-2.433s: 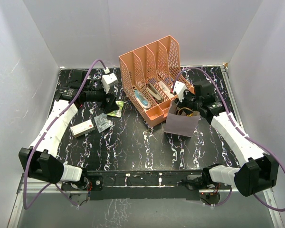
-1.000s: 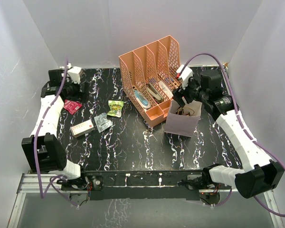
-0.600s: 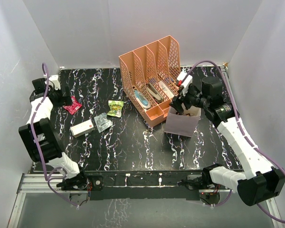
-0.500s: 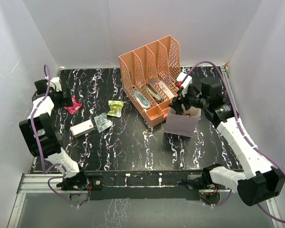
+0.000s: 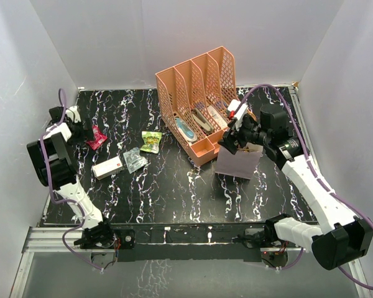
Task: Place the snacks into the paper bag
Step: Pick up the snack from the center of the board, then place the snack in the paper bag.
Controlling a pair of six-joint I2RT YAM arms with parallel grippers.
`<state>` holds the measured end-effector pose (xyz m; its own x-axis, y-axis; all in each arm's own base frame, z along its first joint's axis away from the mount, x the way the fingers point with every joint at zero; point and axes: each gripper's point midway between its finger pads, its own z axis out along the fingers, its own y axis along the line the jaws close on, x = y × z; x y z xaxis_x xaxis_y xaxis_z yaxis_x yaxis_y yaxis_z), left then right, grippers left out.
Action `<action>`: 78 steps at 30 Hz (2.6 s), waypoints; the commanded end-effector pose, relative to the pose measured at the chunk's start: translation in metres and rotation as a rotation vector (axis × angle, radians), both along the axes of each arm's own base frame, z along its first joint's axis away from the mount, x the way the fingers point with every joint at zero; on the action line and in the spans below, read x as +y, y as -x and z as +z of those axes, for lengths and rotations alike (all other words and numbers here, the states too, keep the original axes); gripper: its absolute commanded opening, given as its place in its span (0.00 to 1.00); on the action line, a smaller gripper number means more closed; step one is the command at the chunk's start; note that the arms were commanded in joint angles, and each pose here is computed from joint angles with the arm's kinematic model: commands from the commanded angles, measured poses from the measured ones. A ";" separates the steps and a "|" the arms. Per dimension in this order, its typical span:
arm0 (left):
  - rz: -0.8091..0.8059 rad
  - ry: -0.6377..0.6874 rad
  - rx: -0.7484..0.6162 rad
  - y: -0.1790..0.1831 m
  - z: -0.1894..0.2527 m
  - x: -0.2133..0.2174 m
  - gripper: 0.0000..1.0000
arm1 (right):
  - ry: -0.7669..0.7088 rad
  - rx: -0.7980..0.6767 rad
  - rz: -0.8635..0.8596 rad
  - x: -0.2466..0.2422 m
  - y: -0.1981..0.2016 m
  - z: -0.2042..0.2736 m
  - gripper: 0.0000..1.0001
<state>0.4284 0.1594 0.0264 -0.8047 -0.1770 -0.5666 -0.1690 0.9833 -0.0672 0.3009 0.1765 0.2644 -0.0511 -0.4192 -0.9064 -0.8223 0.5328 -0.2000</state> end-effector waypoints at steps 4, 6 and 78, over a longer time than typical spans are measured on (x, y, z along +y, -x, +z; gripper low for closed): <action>-0.035 0.121 -0.061 -0.016 0.012 0.007 0.82 | -0.014 -0.052 0.024 0.006 -0.006 0.008 0.75; -0.051 0.146 -0.050 -0.019 0.007 0.008 0.81 | -0.013 -0.050 0.025 0.007 -0.006 0.007 0.75; -1.108 0.284 -0.389 0.074 0.234 -0.291 0.00 | -0.115 -0.040 0.240 0.047 -0.014 0.071 0.80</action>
